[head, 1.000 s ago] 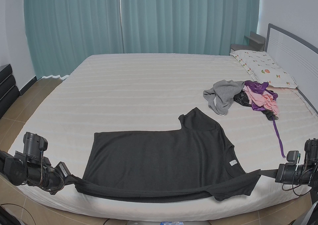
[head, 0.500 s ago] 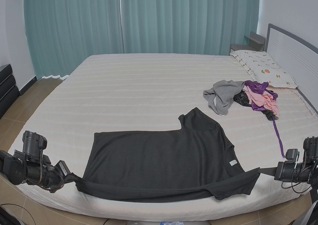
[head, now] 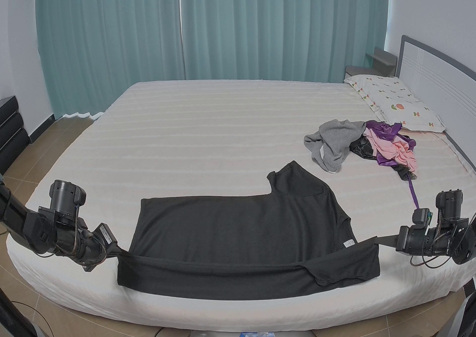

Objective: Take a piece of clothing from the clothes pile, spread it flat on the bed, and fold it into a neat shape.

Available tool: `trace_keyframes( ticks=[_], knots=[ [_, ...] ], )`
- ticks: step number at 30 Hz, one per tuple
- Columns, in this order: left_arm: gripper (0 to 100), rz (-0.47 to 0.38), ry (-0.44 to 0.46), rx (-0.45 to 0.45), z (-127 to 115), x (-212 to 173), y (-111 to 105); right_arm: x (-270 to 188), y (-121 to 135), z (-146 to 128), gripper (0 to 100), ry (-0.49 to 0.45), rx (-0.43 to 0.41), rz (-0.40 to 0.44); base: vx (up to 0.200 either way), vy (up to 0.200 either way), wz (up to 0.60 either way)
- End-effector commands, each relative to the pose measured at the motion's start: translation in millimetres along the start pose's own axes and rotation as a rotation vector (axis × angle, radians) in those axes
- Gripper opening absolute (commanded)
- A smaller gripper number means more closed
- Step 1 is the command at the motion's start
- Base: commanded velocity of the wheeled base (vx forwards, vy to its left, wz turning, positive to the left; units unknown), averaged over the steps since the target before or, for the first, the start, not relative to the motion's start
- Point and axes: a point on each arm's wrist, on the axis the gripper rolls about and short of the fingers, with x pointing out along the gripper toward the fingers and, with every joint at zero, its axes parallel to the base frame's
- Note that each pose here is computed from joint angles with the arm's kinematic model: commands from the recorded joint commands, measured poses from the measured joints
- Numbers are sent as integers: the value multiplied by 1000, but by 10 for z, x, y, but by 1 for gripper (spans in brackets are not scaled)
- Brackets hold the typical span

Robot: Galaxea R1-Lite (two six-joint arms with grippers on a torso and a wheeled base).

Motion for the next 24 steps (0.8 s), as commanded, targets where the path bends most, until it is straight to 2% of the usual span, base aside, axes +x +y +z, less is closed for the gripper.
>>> trace_keyframes(
  ticks=[1, 24],
  knots=[
    [0, 23, 21, -12, 64, 167, -20, 192, -95, 36, 0, 38, 18, -12, 0, 0, 0],
    [0, 64, 52, -24, 257, 642, -89, 662, -247, 243, 0, 51, 0, -24, 0, 0, 0]
  ],
)
